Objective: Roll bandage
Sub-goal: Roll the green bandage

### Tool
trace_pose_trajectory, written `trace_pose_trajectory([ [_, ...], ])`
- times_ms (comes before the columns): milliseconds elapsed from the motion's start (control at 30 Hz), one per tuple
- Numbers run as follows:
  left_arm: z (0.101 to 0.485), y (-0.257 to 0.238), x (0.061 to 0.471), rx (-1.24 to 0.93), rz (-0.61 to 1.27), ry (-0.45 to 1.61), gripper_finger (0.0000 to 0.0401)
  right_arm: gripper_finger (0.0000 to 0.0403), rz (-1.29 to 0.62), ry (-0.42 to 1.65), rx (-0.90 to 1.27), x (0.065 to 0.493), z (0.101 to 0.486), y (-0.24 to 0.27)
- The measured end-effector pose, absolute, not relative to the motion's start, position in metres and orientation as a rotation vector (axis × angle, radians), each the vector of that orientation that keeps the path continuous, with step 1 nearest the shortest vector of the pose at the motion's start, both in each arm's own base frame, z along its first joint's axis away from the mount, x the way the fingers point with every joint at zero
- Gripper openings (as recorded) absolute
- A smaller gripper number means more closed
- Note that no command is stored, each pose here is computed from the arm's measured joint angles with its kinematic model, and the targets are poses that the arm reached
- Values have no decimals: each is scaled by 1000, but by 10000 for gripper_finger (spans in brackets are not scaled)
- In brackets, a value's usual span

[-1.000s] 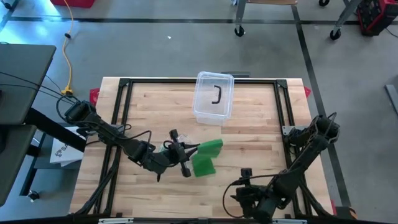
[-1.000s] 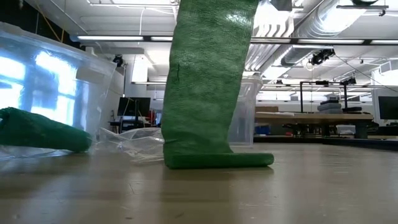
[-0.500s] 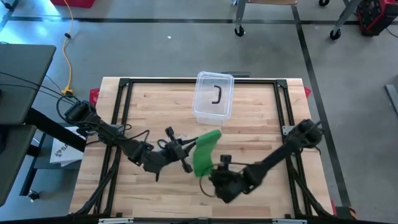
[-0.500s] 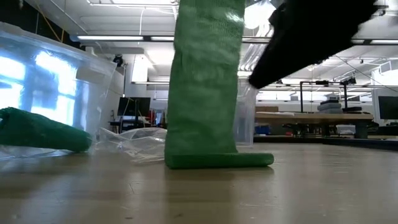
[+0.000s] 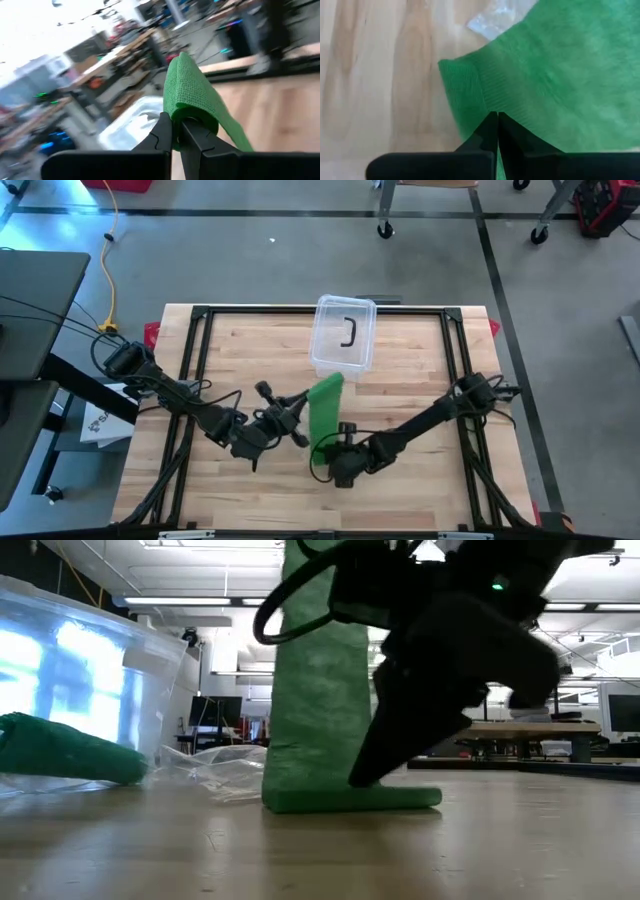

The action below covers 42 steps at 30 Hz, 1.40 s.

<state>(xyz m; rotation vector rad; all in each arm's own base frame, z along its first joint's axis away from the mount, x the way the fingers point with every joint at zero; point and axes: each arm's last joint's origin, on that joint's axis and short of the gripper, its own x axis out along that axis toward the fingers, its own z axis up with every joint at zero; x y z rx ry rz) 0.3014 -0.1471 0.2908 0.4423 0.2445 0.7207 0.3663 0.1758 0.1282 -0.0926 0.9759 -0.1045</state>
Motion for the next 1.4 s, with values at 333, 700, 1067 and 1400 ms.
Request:
trace_pose_trajectory([
  [333,274,-130,298,544,869,360,5,0,84,1035,-78,360,127,190],
  [700,241,-115,273,321,859,454,5,0,117,1080,-223,319,133,232],
  [1067,245,-136,269,266,796,384,5,0,17,867,-264,318,176,231],
  [1400,249,-140,273,329,792,370,5,0,180,1059,-115,347,124,212],
])
